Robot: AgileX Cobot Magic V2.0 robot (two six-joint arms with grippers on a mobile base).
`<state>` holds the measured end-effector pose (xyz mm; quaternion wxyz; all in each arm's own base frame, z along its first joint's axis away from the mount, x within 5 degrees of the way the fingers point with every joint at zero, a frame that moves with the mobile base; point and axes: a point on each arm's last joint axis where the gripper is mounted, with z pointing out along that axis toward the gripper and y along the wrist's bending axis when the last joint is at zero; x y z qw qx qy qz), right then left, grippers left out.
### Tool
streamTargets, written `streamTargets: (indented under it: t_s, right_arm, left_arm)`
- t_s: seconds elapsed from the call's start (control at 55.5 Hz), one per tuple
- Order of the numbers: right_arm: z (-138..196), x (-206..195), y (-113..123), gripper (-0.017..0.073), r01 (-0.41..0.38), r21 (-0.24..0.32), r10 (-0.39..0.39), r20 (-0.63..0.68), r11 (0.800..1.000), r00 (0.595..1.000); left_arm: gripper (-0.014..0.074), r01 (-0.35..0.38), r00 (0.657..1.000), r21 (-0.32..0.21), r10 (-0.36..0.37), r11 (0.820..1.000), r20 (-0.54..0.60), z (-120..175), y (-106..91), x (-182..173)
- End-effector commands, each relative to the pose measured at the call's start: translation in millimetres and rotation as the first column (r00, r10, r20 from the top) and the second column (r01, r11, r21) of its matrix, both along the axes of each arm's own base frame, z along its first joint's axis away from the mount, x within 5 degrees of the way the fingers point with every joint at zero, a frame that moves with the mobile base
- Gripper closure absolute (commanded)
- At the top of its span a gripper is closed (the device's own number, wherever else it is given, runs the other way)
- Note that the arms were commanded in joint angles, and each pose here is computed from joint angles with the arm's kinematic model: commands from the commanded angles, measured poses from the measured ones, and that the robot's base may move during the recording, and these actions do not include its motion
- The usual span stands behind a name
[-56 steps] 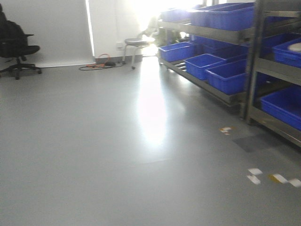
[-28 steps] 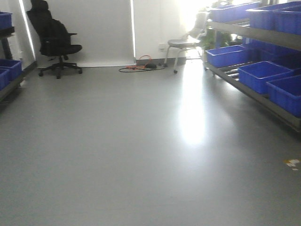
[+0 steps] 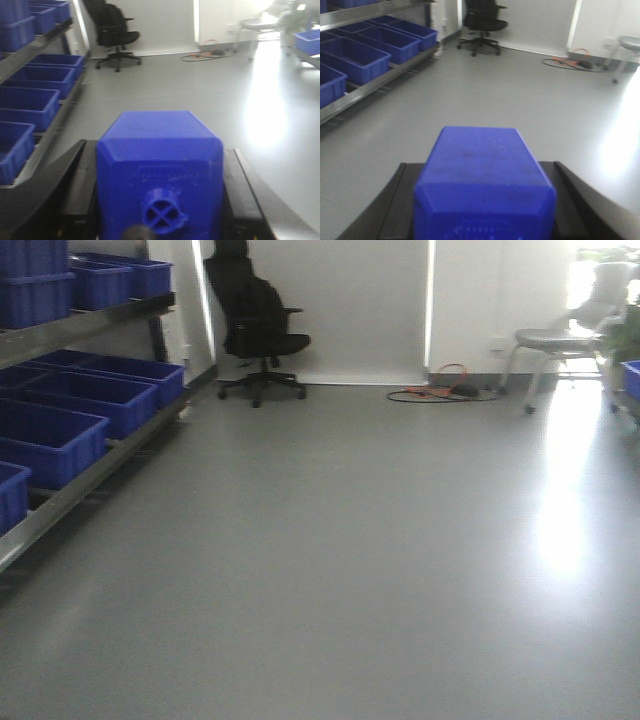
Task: Pick and sort blue part to right shelf
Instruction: 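Drive the base up to the shelf of open blue bins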
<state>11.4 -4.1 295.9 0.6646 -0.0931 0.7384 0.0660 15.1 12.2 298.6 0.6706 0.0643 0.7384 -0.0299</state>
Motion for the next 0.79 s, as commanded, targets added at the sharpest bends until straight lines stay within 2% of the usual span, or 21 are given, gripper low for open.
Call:
streamTargets:
  t_s: [0.0, 0.774]
  right_arm:
    - [17.3, -4.5, -1.3, 0.0333, 0.002, 0.008, -0.003, 0.124, 1.000, 0.992]
    - [17.3, -4.5, -1.3, 0.0333, 0.002, 0.008, -0.003, 0.124, 1.000, 0.992]
  left_arm:
    - [0.0335, 0.026, 0.991, -0.032, -0.021, 0.999, 0.132, 15.9, 0.6, -7.2]
    - [0.0335, 0.026, 0.991, -0.032, -0.021, 0.999, 0.132, 15.9, 0.6, -7.2]
